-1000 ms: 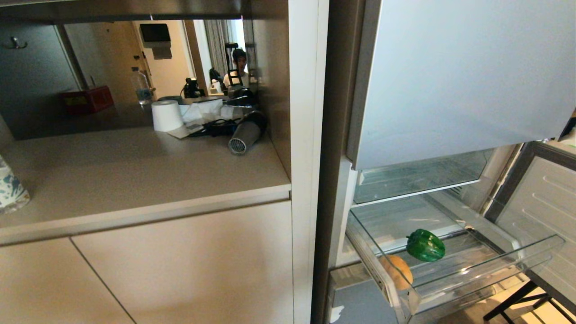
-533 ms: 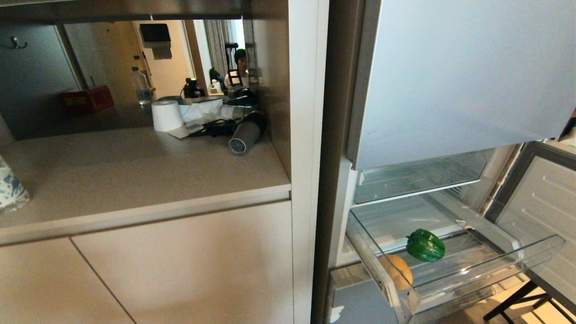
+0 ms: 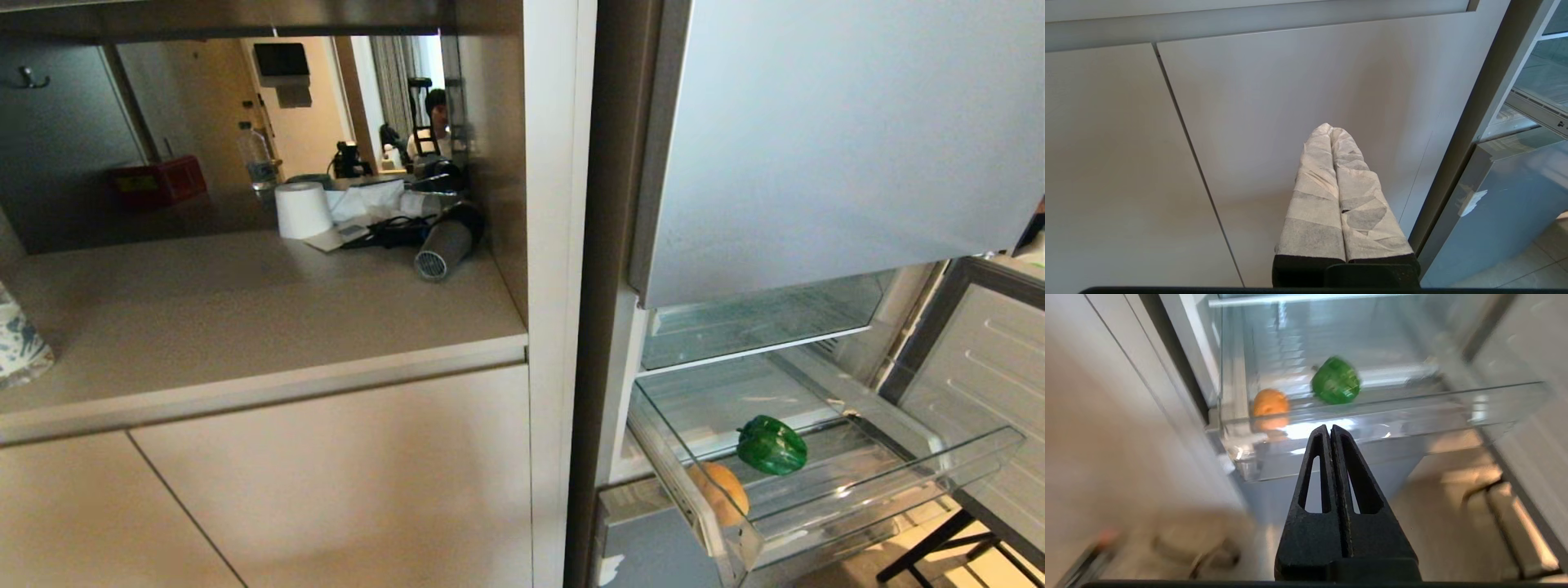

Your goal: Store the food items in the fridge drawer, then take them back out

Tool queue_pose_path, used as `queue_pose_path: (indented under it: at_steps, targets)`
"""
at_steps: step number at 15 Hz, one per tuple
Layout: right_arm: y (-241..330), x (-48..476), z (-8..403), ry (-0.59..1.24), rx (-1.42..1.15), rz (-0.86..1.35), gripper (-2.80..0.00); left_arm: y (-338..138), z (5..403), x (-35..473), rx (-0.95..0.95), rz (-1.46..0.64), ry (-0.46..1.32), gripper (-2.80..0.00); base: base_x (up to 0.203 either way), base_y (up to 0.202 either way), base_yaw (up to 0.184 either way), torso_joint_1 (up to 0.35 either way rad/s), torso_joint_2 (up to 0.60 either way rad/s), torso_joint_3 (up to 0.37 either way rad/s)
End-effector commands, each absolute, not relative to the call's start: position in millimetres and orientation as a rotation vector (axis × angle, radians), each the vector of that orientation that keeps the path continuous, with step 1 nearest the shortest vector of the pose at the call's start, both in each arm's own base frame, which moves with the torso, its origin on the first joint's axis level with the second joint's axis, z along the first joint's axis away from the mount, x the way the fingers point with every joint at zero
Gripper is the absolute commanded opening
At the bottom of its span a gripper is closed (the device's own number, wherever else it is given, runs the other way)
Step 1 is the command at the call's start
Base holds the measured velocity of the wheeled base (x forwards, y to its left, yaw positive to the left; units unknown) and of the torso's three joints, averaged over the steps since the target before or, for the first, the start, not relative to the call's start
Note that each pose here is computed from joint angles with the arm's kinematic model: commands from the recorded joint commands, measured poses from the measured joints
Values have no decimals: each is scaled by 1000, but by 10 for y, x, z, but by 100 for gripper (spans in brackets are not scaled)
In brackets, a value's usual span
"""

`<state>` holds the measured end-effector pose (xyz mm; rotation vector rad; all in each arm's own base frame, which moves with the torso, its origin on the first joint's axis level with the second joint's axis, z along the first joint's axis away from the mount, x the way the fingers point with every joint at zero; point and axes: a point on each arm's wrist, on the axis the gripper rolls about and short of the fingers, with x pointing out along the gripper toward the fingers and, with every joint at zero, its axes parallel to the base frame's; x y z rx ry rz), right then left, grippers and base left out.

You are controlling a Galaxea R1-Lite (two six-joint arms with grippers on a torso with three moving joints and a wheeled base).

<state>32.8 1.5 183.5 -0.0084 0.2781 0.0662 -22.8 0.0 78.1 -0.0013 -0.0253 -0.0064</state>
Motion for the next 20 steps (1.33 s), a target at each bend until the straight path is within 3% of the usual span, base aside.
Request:
queue_pose_path:
  at_steps: [1, 8, 12, 18, 19, 20]
  targets:
    - [24, 1019, 1925, 518, 9, 78, -280, 0, 751, -221, -2, -6, -17, -280, 0, 0, 0, 0, 0, 0]
    - [46, 2447, 1881, 748, 69, 145, -280, 0, 751, -221, -2, -6, -17, -280, 0, 0, 0, 0, 0, 0]
    - [-49, 2807, 1615, 840, 84, 84, -280, 0, 751, -221, -2, -6, -17, -280, 0, 0, 0, 0, 0, 0]
    - [-187, 3193, 1229, 837, 86, 46, -280, 0, 755, -222, -2, -6, -18, -280, 0, 0, 0, 0, 0, 0]
    - [-191, 3236, 1220, 836, 86, 46, 0, 0, 751, -221, -2, -6, -17, -280, 0, 0, 0, 0, 0, 0]
    - [-194, 3265, 1211, 837, 86, 46, 0, 0, 751, -221, -2, -6, -17, -280, 0, 0, 0, 0, 0, 0]
